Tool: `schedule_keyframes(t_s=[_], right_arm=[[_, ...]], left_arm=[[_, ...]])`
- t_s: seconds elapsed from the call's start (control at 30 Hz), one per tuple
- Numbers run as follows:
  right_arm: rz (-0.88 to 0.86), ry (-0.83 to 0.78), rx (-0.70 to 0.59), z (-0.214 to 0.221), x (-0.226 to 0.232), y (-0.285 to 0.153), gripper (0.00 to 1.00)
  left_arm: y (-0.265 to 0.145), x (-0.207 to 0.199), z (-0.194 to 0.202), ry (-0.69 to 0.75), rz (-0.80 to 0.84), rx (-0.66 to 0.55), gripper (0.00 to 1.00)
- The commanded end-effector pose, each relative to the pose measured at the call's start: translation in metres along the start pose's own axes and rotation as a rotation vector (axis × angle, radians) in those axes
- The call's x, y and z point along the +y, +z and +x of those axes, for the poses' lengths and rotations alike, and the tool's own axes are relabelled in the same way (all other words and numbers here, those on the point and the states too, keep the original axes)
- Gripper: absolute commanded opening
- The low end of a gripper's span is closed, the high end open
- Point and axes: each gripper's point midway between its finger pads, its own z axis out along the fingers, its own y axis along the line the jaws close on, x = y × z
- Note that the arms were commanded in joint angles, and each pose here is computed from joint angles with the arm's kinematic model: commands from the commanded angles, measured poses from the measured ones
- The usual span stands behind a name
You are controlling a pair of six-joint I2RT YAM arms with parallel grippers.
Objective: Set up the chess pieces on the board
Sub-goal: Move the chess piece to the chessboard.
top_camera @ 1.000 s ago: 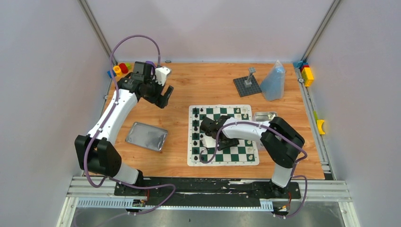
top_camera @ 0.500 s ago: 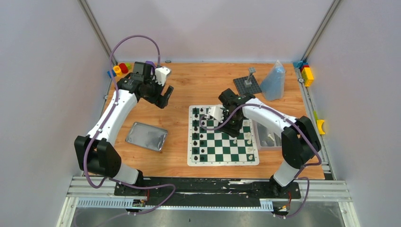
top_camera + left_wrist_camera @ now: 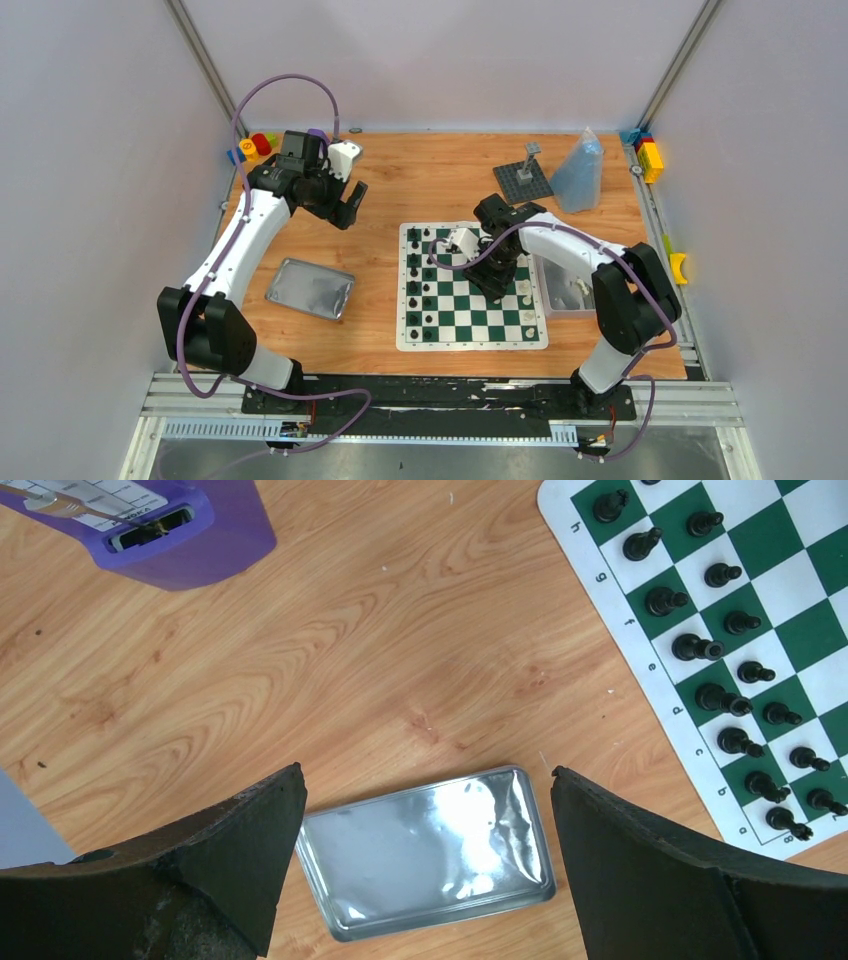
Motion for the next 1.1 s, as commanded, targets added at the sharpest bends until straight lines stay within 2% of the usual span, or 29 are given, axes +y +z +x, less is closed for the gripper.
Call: schedule_keyframes(t_s=[0.0, 0.37, 0.63, 0.83, 1.07], right_arm=[[0.01, 0.019, -0.034, -0.006, -0.006, 0.01, 0.49], [0.024, 0.038, 0.015, 0.008, -0.017, 0.022, 0.42], [0.009, 0.045, 0.029, 0.013, -0.016, 0.027, 0.28], [0.024, 0.048, 0.017, 0.012, -0.019, 0.019, 0.06], [0.062, 0.069, 0.008, 0.013, -0.034, 0.006, 0.0]], left_arm=[[-0.006, 0.0, -0.007, -0.013, 0.001, -0.04, 1.0], [-0.003, -0.002, -0.005, -0.011, 0.01, -0.036, 1.0], [-0.002, -0.001, -0.005, -0.013, 0.012, -0.034, 1.0], [-0.002, -0.002, -0.005, -0.016, 0.015, -0.032, 1.0], [0.0, -0.002, -0.004, -0.018, 0.018, -0.027, 1.0]])
